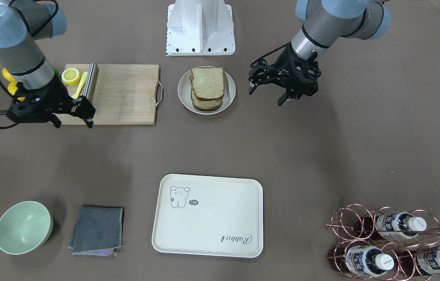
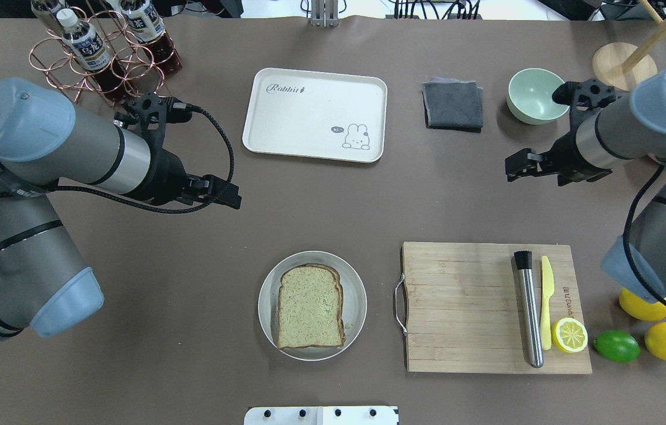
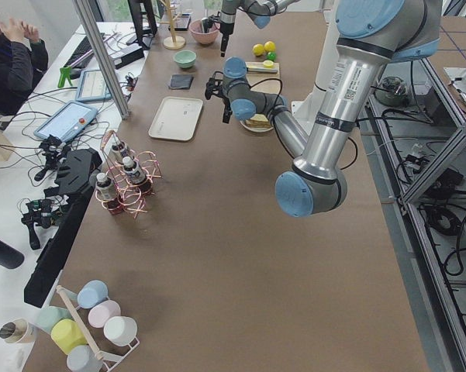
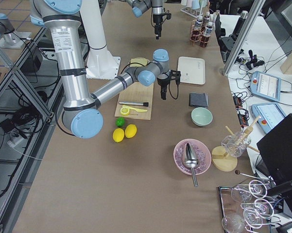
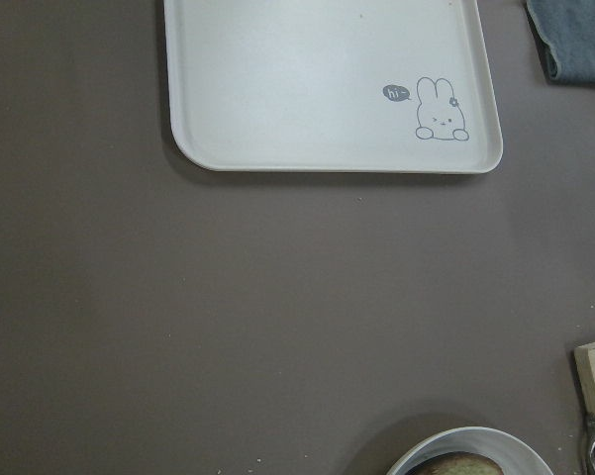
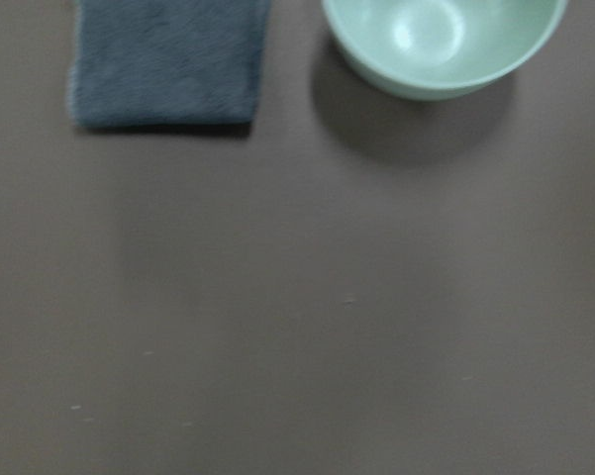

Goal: Make sandwich and place on tray
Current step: 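Open the right gripper and withdraw the right arm to rest, then lower the left gripper to the white plate rim and grasp it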

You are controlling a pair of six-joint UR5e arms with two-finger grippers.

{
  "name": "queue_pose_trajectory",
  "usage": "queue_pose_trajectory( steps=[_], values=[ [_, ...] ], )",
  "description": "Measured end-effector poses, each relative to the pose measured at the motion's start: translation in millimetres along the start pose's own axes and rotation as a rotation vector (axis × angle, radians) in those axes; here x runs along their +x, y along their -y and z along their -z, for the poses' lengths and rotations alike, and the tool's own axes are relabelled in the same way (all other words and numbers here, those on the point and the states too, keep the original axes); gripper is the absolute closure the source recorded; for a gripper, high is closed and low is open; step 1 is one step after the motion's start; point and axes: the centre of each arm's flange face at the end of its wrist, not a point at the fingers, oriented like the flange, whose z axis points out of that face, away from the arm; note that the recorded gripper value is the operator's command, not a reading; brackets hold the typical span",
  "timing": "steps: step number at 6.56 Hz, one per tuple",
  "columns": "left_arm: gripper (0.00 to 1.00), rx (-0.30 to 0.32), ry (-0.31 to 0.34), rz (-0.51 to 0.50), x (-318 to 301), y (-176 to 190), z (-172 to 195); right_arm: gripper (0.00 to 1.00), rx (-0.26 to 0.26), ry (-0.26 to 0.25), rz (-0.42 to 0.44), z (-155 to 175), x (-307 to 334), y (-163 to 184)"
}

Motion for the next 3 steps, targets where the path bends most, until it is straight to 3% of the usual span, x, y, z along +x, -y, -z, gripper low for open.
queue_pose_trajectory(
  steps=[1,3],
  values=[
    [0.02,-0.006,0.003,-0.008,4.2,-7.6,-7.7,0.00,-0.013,-0.062,0.066,14.9,68.7,11.8],
    [0.02,-0.022,0.012,-0.026,13.7,-26.3,-26.9,0.00,-0.077,-0.099,0.198,52.7,220.1,9.8]
  ],
)
